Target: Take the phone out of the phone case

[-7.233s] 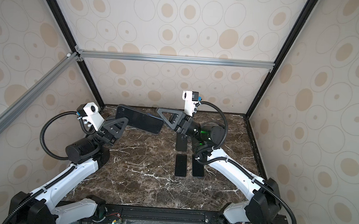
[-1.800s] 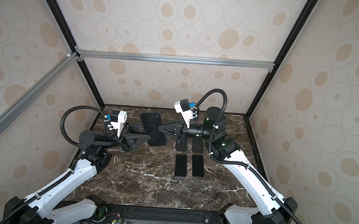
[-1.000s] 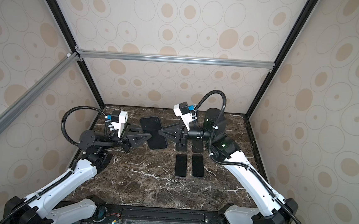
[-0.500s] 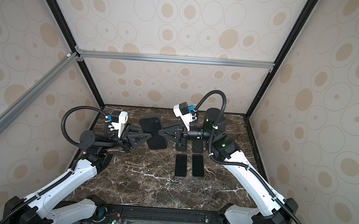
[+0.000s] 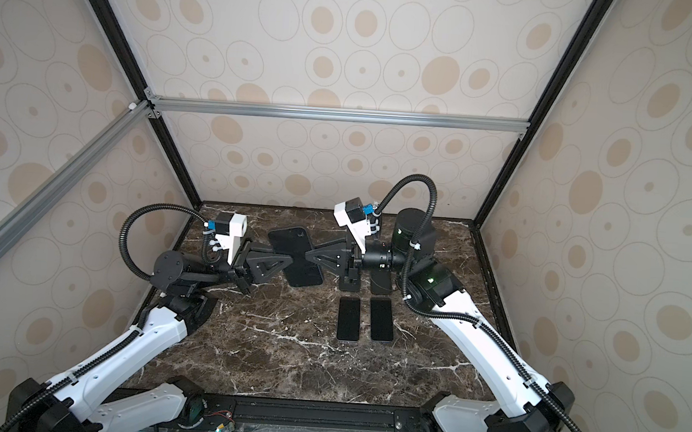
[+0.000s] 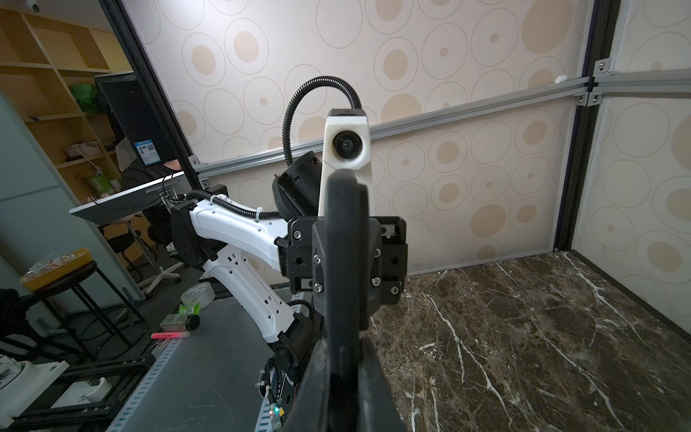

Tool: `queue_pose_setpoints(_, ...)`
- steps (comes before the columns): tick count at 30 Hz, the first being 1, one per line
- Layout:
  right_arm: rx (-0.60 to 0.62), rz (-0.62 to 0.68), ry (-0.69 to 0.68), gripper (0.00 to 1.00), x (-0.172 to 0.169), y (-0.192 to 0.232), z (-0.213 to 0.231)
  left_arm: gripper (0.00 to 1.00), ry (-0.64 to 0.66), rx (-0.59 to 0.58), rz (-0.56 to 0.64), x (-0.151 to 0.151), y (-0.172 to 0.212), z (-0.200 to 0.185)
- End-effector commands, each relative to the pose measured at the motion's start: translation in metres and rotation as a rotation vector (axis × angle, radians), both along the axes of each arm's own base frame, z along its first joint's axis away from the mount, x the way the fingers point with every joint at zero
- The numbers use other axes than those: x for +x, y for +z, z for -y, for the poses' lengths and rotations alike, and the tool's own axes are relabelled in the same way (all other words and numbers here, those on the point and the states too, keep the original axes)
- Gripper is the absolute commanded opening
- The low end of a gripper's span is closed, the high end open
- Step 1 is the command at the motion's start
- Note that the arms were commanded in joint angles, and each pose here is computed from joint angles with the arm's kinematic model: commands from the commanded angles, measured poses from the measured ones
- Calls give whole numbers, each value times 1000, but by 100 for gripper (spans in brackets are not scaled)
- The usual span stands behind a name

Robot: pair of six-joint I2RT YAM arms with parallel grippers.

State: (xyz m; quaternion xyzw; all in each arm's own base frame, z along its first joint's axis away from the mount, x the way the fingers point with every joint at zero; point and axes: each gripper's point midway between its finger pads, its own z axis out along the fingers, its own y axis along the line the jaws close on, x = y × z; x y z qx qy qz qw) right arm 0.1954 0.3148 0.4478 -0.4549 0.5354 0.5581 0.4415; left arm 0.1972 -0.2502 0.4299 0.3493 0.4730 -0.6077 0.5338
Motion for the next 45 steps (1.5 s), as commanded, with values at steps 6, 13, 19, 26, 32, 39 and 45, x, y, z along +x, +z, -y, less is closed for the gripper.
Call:
queue_pose_setpoints(6,186,-8,-145,49,8,47,12,0,67,33,49,8,4,1)
queue_pose_setpoints(13,279,-160,-173,57,23,56,6,0,63,35,43,8,1,2)
queue_pose_setpoints(19,307,-206,-141,55,19,57,-6,0,59,32,46,7,1,1)
queue_pose_setpoints(26,326,-256,-136,46,27,51,-14,0,59,30,48,5,1,0)
queue_pose_setpoints(32,330,-266,-145,37,29,49,-15,0,60,33,52,4,0,0)
queue_pose_setpoints(39,329,-292,-122,22,29,47,-19,0,60,29,55,4,1,0)
queue_pose_setpoints(45,335,-313,-105,6,28,46,-22,0,64,30,60,3,0,-1)
